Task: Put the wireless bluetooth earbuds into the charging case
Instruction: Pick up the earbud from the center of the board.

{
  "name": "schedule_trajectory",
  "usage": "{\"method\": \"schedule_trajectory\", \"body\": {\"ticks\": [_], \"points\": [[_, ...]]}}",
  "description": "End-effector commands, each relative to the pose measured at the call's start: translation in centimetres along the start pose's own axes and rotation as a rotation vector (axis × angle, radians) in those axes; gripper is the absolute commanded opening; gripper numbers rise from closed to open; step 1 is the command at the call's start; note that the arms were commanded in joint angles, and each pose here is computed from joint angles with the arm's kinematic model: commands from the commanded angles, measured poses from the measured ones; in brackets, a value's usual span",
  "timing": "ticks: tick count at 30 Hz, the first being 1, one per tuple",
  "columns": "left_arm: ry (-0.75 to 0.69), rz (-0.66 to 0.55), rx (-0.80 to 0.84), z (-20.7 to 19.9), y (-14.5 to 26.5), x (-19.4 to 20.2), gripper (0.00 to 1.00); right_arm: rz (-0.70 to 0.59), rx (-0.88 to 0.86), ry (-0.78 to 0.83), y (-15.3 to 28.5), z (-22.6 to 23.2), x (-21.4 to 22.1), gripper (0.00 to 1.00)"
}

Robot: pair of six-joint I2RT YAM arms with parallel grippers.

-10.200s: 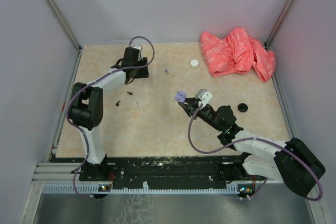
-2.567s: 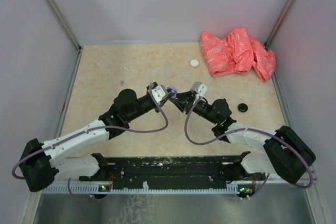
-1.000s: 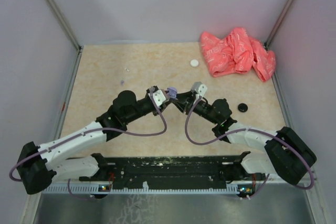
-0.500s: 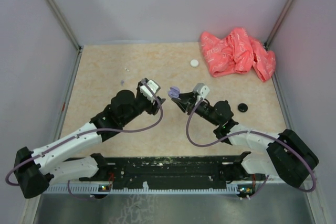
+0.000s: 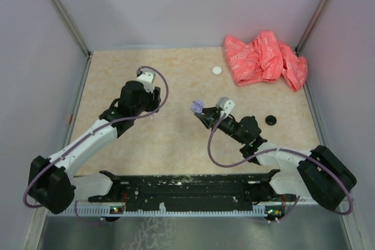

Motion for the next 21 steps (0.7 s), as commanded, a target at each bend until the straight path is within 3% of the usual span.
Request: {"method": "schedule_trajectory", "body": {"ticks": [1,11,21], "points": [[0.079,0.072,-0.066,2.3,-1.0,0.4,0.65,-0.102,0.01,0.045,0.1,-0.2,-2.3,0.0],[0.175,0.221,-0.202,9.1,-5.6,2.8,0.64,-0.091,0.04,0.058,0.6,-0.5,-1.5,0.0],[0.259,0.334,-0.188,13.1,-11.0,4.8,0.58,-0.088,0.051,0.063,0.7,-0.6,-1.2,0.0]]}}
Point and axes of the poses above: each gripper's point midway between its finger pads, its own y axis back along the fingers, its own z axis along the line the jaws close on, x = y × z, the point moved 5 cm from there along y, back along the fingers, and after that the axes turned 5 degrees about -y, right-handed, at the moved point
